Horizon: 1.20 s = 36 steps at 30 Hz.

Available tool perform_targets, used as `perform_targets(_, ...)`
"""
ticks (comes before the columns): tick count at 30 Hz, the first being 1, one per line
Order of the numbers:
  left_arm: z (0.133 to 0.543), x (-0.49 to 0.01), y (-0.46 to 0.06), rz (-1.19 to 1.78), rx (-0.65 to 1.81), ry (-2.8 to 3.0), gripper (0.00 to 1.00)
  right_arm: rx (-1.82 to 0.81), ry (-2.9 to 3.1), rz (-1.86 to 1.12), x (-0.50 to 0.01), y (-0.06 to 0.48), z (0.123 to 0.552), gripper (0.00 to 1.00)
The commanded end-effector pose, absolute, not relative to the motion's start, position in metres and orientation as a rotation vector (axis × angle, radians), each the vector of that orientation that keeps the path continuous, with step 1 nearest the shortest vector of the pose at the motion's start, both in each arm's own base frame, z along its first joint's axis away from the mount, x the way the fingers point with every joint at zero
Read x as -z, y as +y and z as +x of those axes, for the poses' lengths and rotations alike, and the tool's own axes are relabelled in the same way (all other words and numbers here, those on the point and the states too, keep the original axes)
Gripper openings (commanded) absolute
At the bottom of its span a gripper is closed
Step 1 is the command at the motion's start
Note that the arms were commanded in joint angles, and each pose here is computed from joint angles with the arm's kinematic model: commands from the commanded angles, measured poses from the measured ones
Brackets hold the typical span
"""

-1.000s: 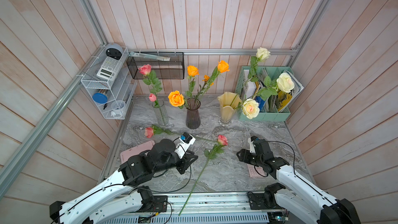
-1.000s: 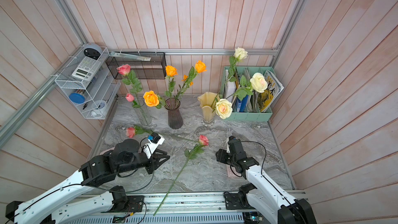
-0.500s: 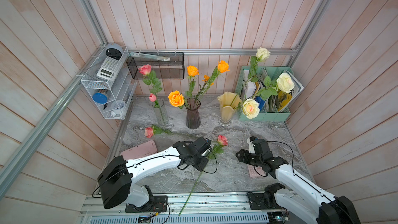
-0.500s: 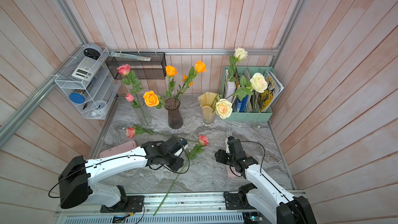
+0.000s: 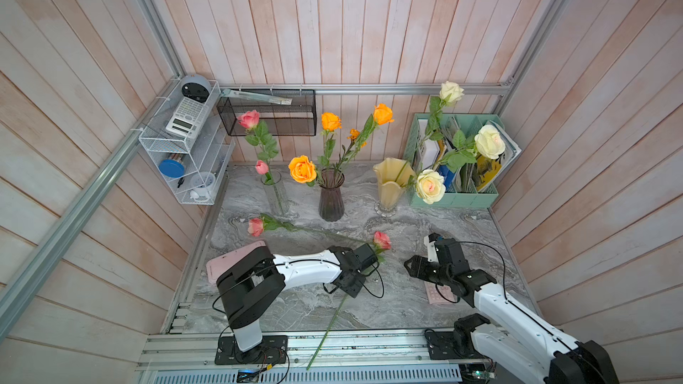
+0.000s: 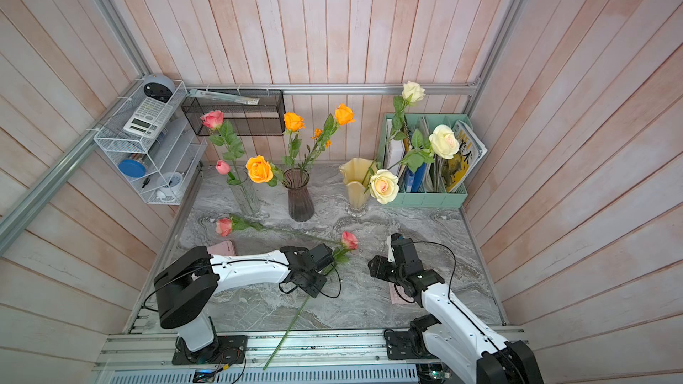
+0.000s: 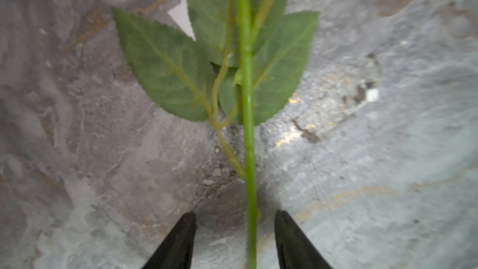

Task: Arrange the flowers in different vases according to their colors
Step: Pick up the flower at the center of the board.

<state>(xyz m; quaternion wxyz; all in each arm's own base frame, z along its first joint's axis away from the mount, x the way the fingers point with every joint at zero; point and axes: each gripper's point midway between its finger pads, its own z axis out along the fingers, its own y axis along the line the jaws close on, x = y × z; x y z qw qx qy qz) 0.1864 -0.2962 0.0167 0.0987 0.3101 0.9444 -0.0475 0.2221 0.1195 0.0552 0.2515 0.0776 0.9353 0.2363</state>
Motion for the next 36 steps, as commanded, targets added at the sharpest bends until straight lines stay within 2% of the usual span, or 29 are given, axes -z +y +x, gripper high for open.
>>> perform_targets(1,0.201,-0.005,-0.308,0.884,0.107,2.767,0.46,-0.650,2.529,0.190,-0.058,0.120,0.223,0.60)
perform_targets(5,0.202,0.006,-0.310,0.944,0.074,2.770,0.20,-0.645,2.530,0.191,-0.058,0.119,0.223,0.60)
perform_targets(9,0.207,-0.008,-0.312,0.997,0.050,2.735,0.12,-0.643,2.523,0.192,-0.059,0.119,0.223,0.60)
perform_targets(19,0.219,-0.073,-0.318,1.098,0.048,2.593,0.05,-0.636,2.523,0.196,-0.058,0.118,0.223,0.60)
perform_targets(24,0.221,-0.128,-0.318,1.075,0.139,2.486,0.03,-0.638,2.522,0.193,-0.059,0.118,0.223,0.60)
perform_targets(36,0.168,-0.217,-0.295,1.143,0.512,2.278,0.03,-0.629,2.526,0.196,-0.057,0.117,0.224,0.60)
